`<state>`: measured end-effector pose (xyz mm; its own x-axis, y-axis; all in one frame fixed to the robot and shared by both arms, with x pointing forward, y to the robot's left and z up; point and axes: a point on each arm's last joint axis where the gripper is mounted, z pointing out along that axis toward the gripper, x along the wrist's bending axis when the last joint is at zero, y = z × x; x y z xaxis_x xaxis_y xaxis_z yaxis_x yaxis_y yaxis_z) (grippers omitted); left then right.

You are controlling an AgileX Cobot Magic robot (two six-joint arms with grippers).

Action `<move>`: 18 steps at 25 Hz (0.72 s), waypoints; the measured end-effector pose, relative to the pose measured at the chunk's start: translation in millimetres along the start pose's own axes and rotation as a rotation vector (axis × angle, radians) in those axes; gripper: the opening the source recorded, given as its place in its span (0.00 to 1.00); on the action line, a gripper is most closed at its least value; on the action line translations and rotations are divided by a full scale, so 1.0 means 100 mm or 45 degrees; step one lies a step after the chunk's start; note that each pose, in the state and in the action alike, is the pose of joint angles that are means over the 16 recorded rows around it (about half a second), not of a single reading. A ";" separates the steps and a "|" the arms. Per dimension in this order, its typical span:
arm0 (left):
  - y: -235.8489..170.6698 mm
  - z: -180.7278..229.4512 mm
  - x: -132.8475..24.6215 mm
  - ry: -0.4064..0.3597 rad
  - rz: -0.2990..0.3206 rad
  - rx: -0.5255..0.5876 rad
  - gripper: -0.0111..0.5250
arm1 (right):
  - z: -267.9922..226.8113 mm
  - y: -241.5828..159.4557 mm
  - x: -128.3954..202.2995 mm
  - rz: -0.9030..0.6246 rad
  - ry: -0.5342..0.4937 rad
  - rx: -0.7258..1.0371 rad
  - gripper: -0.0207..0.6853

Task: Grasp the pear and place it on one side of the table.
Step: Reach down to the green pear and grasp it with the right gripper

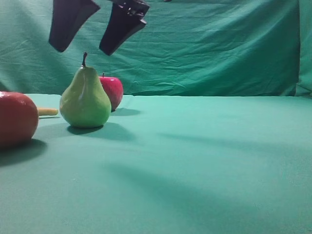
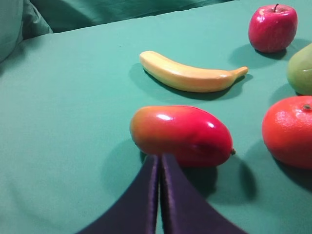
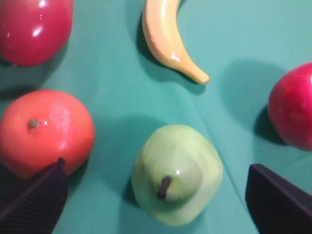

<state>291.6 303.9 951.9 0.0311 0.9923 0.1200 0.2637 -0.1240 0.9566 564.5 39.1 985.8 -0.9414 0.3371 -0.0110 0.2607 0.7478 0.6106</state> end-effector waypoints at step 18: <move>0.00 0.00 0.00 0.000 0.000 0.000 0.02 | -1.00 -0.07 -0.47 0.221 -0.256 0.118 0.56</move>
<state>291.6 303.9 951.9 0.0311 0.9923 0.1200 0.2637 -0.1240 0.9566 585.9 -39.0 1061.1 -0.8220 0.5646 -0.0751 0.4416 0.7150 0.5420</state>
